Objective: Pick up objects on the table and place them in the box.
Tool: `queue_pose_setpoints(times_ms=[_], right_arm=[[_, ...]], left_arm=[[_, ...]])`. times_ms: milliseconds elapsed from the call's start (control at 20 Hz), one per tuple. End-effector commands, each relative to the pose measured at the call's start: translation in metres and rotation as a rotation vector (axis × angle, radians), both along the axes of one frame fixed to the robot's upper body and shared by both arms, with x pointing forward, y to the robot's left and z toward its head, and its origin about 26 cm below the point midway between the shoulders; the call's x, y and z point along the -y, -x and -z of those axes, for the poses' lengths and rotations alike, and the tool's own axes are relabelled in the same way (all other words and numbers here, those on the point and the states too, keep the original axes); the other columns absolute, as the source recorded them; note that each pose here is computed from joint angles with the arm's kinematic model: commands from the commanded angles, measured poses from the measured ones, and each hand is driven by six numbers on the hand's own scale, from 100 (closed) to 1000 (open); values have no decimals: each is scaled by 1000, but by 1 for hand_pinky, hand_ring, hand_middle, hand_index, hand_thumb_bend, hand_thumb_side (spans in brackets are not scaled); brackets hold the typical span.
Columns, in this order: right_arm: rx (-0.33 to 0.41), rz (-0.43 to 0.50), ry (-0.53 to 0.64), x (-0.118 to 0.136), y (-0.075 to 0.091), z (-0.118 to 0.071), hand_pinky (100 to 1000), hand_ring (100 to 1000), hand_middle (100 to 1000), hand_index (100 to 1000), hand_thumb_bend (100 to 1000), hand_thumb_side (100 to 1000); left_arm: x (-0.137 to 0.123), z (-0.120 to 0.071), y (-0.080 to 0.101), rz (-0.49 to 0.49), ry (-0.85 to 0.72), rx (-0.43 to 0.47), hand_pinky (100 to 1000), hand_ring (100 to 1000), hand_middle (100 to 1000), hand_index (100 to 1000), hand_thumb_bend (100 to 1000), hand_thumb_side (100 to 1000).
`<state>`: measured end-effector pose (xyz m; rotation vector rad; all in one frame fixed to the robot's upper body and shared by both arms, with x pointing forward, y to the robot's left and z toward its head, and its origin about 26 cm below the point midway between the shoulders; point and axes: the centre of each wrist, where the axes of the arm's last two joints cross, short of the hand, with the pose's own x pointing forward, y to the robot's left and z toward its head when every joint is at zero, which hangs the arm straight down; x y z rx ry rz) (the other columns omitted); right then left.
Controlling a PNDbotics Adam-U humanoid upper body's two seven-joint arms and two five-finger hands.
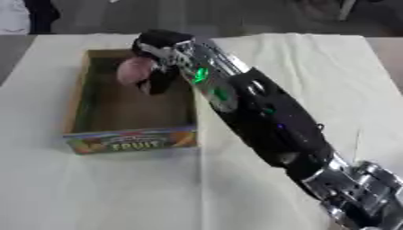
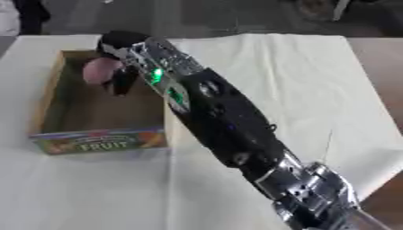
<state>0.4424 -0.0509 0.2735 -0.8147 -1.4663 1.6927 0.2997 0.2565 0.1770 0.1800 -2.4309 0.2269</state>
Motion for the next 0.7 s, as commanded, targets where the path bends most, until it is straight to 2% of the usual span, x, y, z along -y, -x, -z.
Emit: queue_pose_setpoints(times_ms=[50,400,550,700], right_arm=[[-1,-3,14,-3,-3,-5,760,870,706,596,100,135],[-42,-28,49,-9,-3,-5,812,914,779,763,100,134],[-50,-32,61,-10,-3,-6,834,933,809,844,234,134],[-65,-32,78,-11,-2,-8,850,947,837,896,407,100]], left_arm=[[1,-7,2,8,-5,27,789,578,602,807,100,542],[1,-7,2,9,-4,26,789,577,601,807,100,541],[1,-7,2,8,-3,25,789,577,601,807,100,541],[1,-7,2,9,-3,24,789,577,601,807,100,540]])
